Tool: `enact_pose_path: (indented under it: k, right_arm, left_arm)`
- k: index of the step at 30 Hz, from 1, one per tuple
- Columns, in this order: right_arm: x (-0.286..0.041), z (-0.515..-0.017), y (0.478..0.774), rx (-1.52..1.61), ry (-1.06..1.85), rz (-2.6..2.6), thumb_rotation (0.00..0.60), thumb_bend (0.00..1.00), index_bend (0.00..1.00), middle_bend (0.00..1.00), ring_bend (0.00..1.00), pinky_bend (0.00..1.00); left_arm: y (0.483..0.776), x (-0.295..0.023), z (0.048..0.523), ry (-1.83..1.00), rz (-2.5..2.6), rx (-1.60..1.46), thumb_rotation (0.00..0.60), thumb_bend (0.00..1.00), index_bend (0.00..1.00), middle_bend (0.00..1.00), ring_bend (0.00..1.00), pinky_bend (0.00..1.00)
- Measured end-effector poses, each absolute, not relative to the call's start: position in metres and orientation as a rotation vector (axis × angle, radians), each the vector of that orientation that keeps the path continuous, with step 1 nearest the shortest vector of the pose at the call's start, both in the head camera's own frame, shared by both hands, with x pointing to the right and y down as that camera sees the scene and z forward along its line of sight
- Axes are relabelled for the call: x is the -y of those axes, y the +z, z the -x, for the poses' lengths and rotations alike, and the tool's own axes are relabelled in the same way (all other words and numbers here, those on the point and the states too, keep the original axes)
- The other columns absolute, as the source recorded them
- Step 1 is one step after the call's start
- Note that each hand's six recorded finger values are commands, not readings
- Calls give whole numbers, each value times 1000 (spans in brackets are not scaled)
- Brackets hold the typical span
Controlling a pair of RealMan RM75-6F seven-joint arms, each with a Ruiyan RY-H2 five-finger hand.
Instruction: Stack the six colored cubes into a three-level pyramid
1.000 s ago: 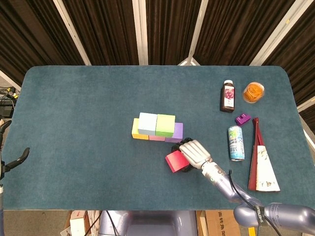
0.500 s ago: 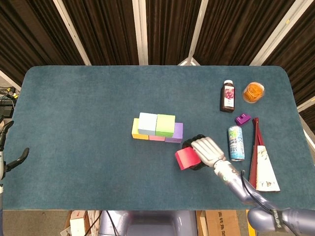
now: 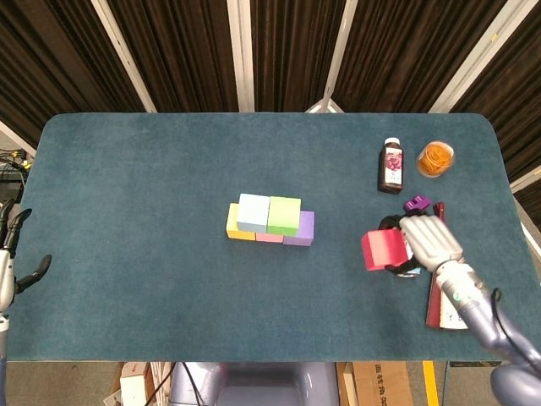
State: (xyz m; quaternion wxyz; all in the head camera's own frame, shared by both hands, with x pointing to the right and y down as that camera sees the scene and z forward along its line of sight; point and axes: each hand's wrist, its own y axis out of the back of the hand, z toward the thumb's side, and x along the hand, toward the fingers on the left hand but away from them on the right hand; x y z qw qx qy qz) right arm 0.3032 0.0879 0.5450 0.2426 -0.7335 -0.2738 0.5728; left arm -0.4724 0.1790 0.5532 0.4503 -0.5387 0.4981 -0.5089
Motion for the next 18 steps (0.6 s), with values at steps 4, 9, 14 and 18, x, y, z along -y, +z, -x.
enact_pose_path:
  k: [4,9,14,18]
  right_arm:
    - [-60,-298,532,830,1599,2034,600,197,444,388,302,138]
    - [-22,-274,518,897,1586,2039,600,197,444,388,302,137]
    - [5,-236,507,906,1556,2032,600,198,444,388,302,137]
    - [16,-197,502,876,1523,2030,600,198,444,388,302,137]
  left_arm:
    - [557,-177,476,-1304,1290,-1204,600,319,147,0,0,0]
    - [560,-176,484,-1377,1268,-1181,600,319,147,0,0,0]
    - [563,-174,490,-1442,1258,-1157,600,319,147,0,0,0]
    - [561,-170,487,-1408,1275,-1176,600,319,146,0,0,0]
